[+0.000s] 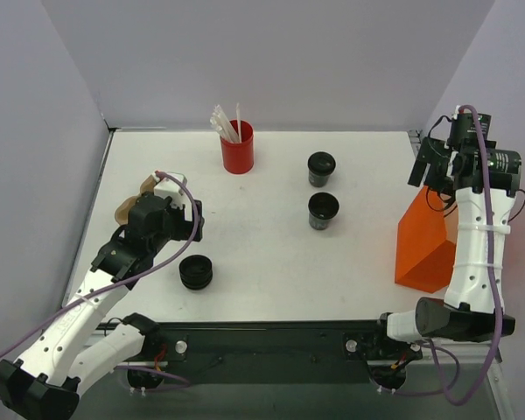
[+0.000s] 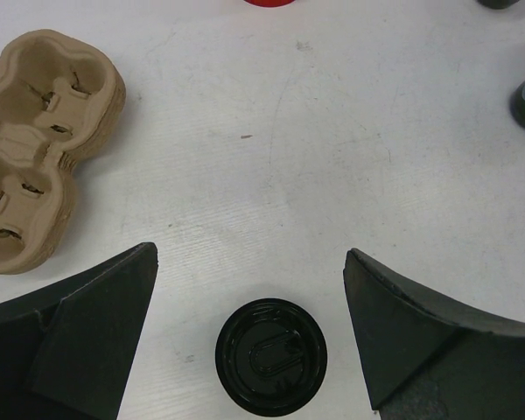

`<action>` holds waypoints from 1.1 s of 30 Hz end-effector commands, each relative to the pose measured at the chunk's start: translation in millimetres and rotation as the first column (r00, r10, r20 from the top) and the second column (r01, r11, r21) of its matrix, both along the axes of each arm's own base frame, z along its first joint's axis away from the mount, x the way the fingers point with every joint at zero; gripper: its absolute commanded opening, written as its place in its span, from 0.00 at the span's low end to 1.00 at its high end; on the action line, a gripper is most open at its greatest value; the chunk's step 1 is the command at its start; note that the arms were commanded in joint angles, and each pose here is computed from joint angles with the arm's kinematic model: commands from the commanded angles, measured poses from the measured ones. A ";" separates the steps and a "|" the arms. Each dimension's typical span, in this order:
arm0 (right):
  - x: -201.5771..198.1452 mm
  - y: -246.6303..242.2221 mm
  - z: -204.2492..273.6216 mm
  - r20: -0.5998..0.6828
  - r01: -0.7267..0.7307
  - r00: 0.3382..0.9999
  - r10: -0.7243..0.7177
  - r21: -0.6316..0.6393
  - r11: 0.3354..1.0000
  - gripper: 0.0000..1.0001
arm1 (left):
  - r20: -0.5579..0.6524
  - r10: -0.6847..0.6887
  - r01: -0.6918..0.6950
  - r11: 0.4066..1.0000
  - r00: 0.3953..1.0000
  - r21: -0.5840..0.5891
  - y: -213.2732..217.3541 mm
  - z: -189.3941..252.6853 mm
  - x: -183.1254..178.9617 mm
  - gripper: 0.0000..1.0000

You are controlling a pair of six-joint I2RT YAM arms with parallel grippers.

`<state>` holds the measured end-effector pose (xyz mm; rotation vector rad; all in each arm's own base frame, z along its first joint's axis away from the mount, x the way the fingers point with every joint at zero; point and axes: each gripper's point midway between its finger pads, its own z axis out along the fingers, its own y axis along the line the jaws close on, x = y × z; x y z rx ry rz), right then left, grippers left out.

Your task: Pack the takeout coffee

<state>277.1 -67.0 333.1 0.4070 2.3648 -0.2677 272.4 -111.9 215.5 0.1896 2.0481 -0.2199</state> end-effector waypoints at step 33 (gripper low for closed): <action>-10.8 -19.2 -67.9 -0.197 -0.035 0.979 0.053 0.095 0.995 0.72 | 0.012 -0.070 0.070 0.997 0.997 -0.019 -17.6 0.9 3.7 0.97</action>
